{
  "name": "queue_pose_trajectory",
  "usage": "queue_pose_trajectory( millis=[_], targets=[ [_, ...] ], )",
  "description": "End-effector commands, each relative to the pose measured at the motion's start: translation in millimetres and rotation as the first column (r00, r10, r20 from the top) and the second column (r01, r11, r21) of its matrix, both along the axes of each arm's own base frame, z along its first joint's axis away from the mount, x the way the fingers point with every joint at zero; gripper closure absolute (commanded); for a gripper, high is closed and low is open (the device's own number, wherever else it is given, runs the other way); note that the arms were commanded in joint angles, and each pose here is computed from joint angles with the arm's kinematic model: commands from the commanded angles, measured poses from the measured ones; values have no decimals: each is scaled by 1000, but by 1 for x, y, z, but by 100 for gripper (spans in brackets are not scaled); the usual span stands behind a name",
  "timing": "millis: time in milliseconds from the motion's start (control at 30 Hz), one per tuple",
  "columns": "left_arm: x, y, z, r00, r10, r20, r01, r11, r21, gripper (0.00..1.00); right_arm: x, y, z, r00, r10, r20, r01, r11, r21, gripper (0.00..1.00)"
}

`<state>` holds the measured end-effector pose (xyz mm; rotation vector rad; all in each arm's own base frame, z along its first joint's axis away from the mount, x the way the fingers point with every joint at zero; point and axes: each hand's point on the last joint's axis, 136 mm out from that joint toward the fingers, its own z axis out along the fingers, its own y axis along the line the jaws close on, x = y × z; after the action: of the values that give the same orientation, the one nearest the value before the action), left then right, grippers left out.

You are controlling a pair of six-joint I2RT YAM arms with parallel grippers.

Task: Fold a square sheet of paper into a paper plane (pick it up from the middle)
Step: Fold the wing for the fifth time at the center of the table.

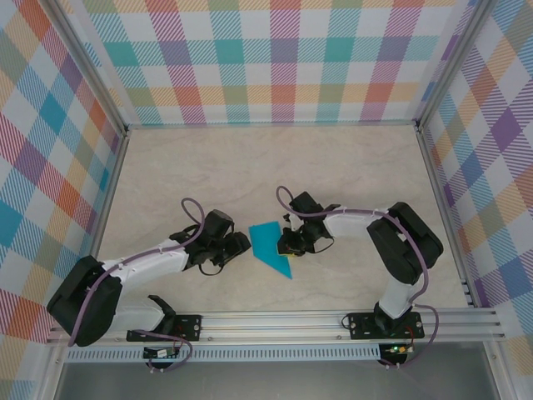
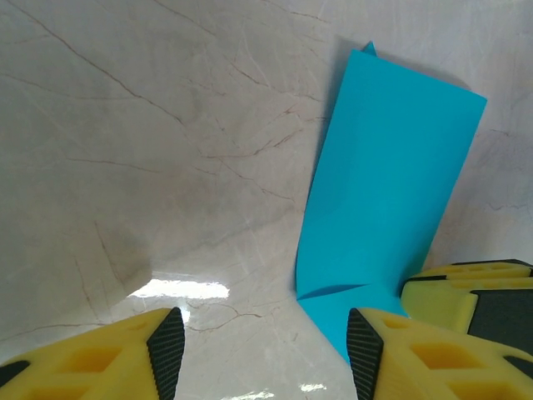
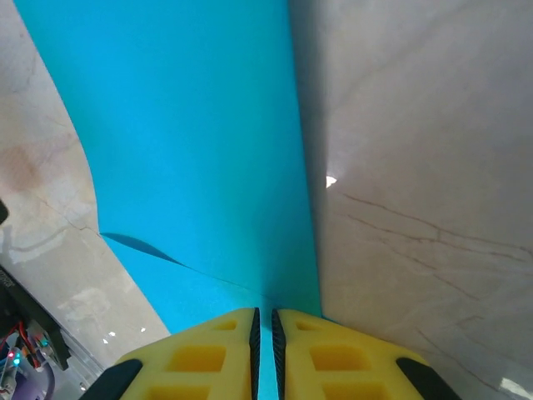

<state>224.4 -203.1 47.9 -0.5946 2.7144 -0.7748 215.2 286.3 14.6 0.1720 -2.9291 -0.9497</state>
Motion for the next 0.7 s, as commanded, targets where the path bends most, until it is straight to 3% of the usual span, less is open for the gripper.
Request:
queue_pose_trajectory(
  millis=[0, 333, 667],
  targets=[
    [14, -11, 13, 999, -6, 33, 7, 999, -45, 43, -3, -7, -17, 999, -20, -33, 19, 1000, -13, 84],
    [24, -26, 5, 1000, 7, 16, -6, 995, -97, 42, -6, -12, -31, 990, -76, -121, 87, 992, 86, 84],
    [31, -37, -8, 1000, 23, -8, -24, 989, -147, 43, -6, -18, -40, 987, -87, -136, 97, 993, 64, 84]
  ],
)
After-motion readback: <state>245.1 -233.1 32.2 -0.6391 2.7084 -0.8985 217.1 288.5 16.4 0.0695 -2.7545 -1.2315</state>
